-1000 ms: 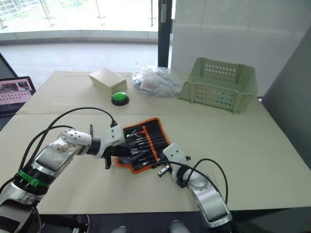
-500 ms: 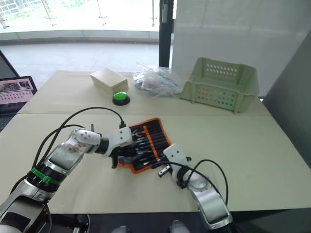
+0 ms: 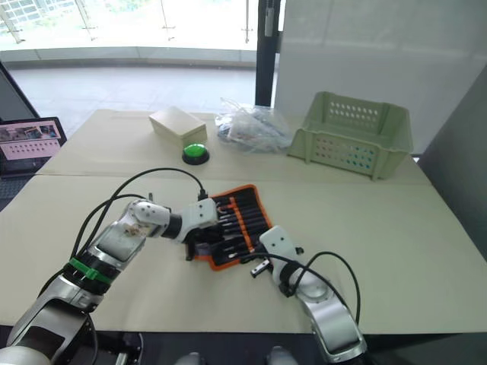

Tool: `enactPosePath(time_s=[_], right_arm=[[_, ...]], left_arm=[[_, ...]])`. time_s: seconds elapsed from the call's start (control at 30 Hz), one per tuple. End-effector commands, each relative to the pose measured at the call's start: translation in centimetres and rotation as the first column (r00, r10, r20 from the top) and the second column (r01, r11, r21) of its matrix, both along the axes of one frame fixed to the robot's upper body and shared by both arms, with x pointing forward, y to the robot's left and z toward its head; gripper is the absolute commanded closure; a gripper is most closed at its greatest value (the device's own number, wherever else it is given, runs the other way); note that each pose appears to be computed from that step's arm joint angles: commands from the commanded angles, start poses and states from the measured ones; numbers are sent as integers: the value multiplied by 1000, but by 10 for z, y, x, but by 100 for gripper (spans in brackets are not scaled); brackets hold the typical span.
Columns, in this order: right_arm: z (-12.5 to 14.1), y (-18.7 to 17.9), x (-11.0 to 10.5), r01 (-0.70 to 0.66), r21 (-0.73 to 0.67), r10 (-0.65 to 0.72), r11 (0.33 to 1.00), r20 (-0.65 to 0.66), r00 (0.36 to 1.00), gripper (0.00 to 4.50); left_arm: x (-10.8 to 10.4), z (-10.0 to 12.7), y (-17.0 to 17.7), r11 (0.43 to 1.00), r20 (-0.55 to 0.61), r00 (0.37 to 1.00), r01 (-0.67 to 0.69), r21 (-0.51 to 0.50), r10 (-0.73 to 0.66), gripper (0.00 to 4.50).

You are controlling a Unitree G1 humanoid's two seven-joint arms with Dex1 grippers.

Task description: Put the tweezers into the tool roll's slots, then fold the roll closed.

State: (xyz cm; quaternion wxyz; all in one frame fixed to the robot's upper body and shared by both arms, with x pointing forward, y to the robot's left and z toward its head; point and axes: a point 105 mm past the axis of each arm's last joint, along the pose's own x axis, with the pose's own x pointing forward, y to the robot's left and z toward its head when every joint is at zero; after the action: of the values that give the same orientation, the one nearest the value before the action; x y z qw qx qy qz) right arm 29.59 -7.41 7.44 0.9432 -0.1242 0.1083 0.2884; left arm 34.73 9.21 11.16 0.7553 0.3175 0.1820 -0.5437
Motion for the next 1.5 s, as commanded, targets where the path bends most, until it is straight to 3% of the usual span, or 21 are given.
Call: enactPosePath(time_s=[0.03, 0.4, 0.67, 0.9, 1.23, 1.33, 1.5], right_arm=[[-26, -4, -8, 6, -36, -10, 999, -112, 994, 450], [-26, -2, -9, 1, -33, -5, 999, -117, 993, 450], [-25, -3, -11, -9, -38, 4, 999, -118, 993, 450], [-25, -3, -11, -8, -39, 3, 999, -120, 993, 450], [-26, -3, -12, -8, -40, 3, 999, -121, 993, 450], [-26, -2, -10, -14, -40, 9, 999, -122, 993, 450], [-26, -2, -8, -26, -45, 21, 999, -120, 993, 450]], left_arm=[[5, 10, 3, 1000, 49, 999, -9, 10, 9, 444], [11, -1, -19, 1000, 61, 998, 22, -5, -22, 444], [25, -13, -48, 996, 59, 998, 21, -88, -15, 444], [27, -13, -44, 996, 69, 997, 27, -88, -21, 444], [15, 32, -10, 992, 124, 992, 11, -129, 5, 119], [5, 54, 16, 976, 96, 992, -63, -208, 84, 19], [-16, 61, 71, 926, 69, 959, -246, -288, 276, 3]])
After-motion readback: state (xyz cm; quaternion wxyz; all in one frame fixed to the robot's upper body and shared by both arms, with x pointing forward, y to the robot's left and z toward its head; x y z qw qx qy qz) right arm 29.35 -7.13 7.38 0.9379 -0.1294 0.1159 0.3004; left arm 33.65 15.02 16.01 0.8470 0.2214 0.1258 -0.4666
